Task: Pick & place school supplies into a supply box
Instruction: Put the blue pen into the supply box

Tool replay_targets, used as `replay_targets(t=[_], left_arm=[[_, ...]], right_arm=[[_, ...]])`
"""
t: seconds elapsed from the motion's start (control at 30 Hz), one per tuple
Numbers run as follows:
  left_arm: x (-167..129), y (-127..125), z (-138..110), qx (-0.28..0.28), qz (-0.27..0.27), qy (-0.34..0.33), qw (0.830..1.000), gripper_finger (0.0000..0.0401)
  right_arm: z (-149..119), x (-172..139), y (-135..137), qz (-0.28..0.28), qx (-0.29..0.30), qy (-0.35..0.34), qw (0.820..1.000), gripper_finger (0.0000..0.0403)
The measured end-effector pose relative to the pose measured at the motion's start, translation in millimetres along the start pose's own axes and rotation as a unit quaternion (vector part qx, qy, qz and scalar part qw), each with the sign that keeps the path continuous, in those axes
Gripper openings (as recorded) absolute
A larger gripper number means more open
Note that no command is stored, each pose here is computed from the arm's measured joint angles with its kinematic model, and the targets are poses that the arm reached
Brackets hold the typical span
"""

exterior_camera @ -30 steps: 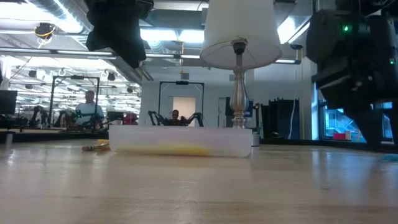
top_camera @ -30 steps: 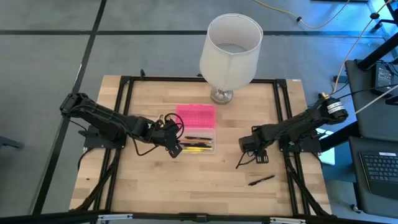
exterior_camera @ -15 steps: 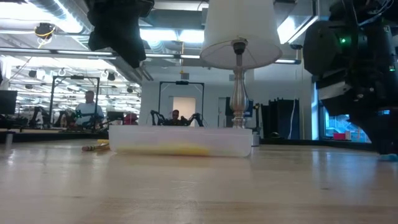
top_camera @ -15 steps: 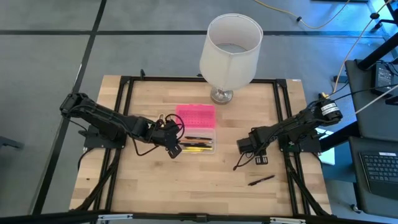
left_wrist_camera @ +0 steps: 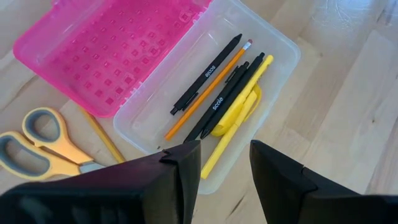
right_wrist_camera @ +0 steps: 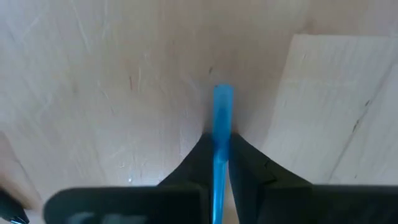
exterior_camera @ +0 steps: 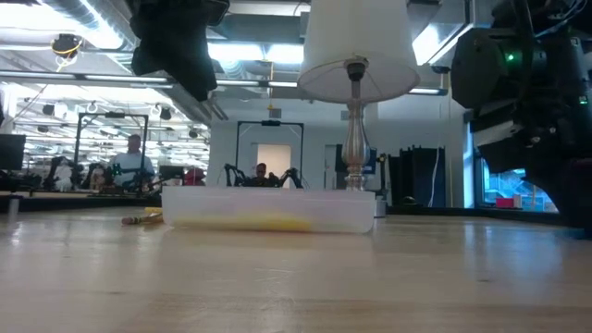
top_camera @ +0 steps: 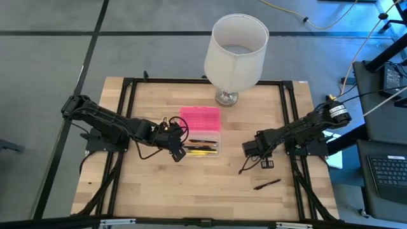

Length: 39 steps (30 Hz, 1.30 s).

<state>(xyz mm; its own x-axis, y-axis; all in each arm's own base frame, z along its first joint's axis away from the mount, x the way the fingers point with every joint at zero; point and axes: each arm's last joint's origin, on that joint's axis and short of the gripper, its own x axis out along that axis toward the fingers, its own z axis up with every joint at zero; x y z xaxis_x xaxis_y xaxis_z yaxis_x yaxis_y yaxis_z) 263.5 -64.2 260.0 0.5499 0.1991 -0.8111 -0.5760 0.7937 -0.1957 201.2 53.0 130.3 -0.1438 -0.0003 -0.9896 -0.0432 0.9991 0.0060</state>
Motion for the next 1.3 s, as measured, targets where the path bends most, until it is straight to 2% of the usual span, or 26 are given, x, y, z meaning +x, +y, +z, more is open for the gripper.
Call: replay_targets(t=[0.3,0.43,0.57,0.7,0.83,0.93,1.03,1.13,1.23,1.3], left_arm=[[0,0,0,0.0,0.0,0.0,1.0,0.013],[0,0,0,0.0,0.0,0.0,1.0,0.013],[0,0,0,0.004,-0.001,0.0,1.0,0.013],[-5,1,1,0.002,-0.011,-0.004,1.0,0.013],[-17,4,3,-0.005,-0.036,-0.006,0.999,0.013],[-29,7,5,-0.009,-0.058,-0.011,0.998,0.013],[-43,12,7,-0.015,-0.084,-0.018,0.996,0.013],[-56,17,8,-0.021,-0.109,-0.024,0.994,0.013],[-67,21,10,-0.026,-0.123,-0.036,0.991,0.013],[-71,23,10,-0.029,-0.128,-0.043,0.99,0.013]], right_arm=[[10,-34,3,0.008,0.013,-0.045,0.999,0.0037],[27,-62,6,0.004,0.009,-0.107,0.994,0.0037],[51,-100,5,-0.018,-0.001,-0.217,0.976,0.0039],[74,-142,-1,-0.033,-0.012,-0.344,0.938,0.0038],[92,-177,-13,-0.032,-0.001,-0.47,0.882,0.0041],[102,-193,-25,-0.037,0.013,-0.547,0.836,0.0043],[110,-200,-36,-0.037,0.015,-0.59,0.806,0.0043],[120,-194,-45,-0.018,0.032,-0.595,0.803,0.0043],[132,-179,-55,0.019,0.054,-0.572,0.818,0.0044],[141,-165,-59,0.037,0.046,-0.552,0.832,0.0044]])
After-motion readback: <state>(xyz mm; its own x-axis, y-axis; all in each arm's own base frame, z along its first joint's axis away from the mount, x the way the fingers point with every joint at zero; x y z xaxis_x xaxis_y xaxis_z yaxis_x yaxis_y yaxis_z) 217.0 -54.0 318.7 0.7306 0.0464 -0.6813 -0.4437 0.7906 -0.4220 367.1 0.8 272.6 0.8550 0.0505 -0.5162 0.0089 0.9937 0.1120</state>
